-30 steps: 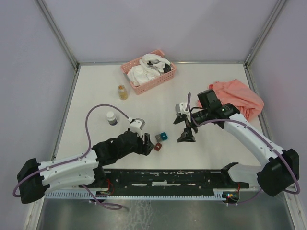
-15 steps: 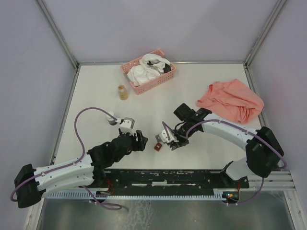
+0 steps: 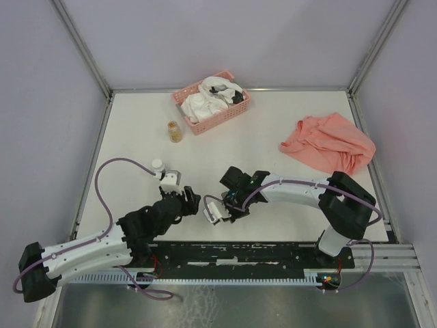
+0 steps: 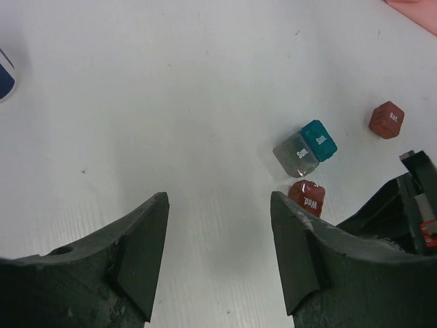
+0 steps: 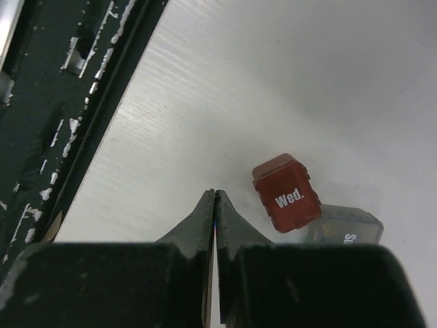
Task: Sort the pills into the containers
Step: Adjust the pill container at the center of the board.
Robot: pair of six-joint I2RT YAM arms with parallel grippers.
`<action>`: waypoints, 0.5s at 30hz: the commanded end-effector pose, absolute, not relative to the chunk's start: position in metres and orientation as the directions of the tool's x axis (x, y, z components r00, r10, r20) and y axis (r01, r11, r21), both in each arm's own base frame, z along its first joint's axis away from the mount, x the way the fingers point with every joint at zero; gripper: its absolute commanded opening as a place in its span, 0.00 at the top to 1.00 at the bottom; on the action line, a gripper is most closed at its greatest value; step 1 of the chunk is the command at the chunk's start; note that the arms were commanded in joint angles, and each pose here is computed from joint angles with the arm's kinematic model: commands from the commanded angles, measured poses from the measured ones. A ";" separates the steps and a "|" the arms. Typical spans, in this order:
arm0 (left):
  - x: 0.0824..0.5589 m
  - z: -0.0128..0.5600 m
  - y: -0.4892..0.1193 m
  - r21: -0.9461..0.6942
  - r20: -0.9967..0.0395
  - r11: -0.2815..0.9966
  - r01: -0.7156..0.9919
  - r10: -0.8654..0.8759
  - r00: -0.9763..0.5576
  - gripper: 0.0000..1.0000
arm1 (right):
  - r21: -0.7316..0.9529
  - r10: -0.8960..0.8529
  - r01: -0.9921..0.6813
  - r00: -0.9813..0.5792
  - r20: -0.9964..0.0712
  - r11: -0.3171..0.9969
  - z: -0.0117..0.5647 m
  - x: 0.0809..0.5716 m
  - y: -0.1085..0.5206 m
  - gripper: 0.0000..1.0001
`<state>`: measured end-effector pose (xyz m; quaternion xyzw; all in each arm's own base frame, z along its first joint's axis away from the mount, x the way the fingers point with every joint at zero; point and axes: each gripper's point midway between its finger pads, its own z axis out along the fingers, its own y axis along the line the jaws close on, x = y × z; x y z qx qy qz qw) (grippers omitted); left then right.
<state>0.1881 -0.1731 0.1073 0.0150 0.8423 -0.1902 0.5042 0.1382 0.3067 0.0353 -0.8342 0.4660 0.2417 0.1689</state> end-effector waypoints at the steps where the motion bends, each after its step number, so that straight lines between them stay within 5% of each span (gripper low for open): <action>1: 0.193 0.116 -0.162 -0.346 -0.857 0.926 0.151 -0.246 -0.454 0.32 | -0.131 -0.740 -0.897 0.424 -0.522 -0.422 0.033 0.161 0.322 0.94; 15: 0.190 0.117 -0.155 -0.372 -0.849 0.919 0.132 -0.280 -0.447 0.32 | -0.142 -0.779 -0.966 0.257 -0.572 -0.214 0.031 0.173 0.351 0.94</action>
